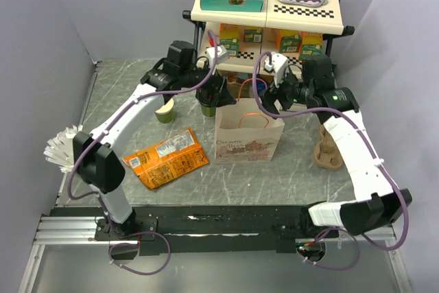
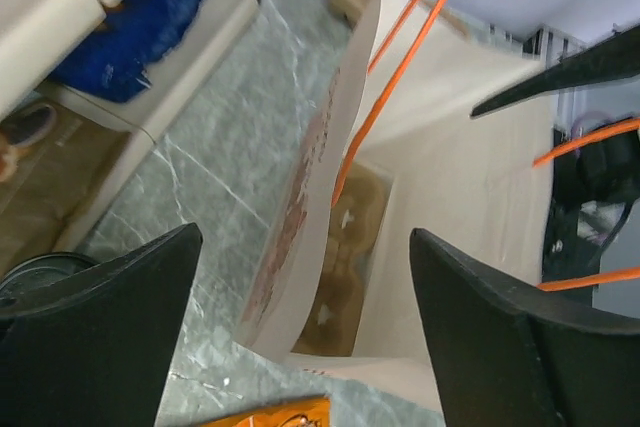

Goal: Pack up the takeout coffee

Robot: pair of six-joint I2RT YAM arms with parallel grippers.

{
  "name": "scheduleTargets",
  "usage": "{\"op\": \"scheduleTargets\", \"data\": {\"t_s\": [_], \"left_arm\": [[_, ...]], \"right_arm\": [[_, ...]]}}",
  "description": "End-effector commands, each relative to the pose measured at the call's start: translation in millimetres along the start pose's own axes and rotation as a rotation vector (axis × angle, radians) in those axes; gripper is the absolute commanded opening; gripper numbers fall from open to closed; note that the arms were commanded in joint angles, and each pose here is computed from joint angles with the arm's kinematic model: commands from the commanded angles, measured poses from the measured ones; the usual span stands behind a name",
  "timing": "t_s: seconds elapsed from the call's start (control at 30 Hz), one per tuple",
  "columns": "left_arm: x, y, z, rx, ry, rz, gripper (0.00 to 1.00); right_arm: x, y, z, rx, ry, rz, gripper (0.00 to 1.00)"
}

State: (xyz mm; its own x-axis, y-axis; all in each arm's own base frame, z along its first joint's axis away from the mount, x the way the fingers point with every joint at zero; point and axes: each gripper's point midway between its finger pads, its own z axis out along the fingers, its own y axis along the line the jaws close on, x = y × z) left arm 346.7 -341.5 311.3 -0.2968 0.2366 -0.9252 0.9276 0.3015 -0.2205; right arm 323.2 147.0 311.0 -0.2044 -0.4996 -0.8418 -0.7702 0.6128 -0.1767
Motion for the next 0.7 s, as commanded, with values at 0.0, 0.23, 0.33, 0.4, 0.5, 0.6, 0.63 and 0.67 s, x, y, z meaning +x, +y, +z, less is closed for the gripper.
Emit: {"op": "scheduleTargets", "data": {"t_s": [0.0,0.23,0.33,0.4,0.5,0.6,0.63,0.67], "left_arm": [[-4,-14,4,0.103,0.018,0.089,0.87],[-11,-11,10,0.110,0.005,0.106,0.82],[-21,-9,4,0.078,-0.009,0.138,0.84],[-24,-2,-4,0.026,-0.009,0.171,0.87],[-27,13,-23,-0.038,-0.014,0.178,0.89],[-31,26,-44,-0.088,-0.027,0.154,0.89],[-30,28,-48,-0.100,-0.029,0.142,0.89],[-34,27,-56,-0.115,-0.041,0.138,0.90]], "right_arm": [[-22,-4,3,-0.041,-0.072,-0.146,0.89],[-16,-1,23,-0.143,-0.058,-0.225,0.73],[-11,6,28,-0.208,-0.044,-0.227,0.60],[-8,10,31,-0.239,-0.031,-0.221,0.52],[-5,11,31,-0.252,-0.021,-0.226,0.42],[-3,13,31,-0.264,-0.014,-0.229,0.27],[-2,15,30,-0.271,-0.011,-0.227,0.24],[-1,16,30,-0.274,-0.007,-0.227,0.22]]}}
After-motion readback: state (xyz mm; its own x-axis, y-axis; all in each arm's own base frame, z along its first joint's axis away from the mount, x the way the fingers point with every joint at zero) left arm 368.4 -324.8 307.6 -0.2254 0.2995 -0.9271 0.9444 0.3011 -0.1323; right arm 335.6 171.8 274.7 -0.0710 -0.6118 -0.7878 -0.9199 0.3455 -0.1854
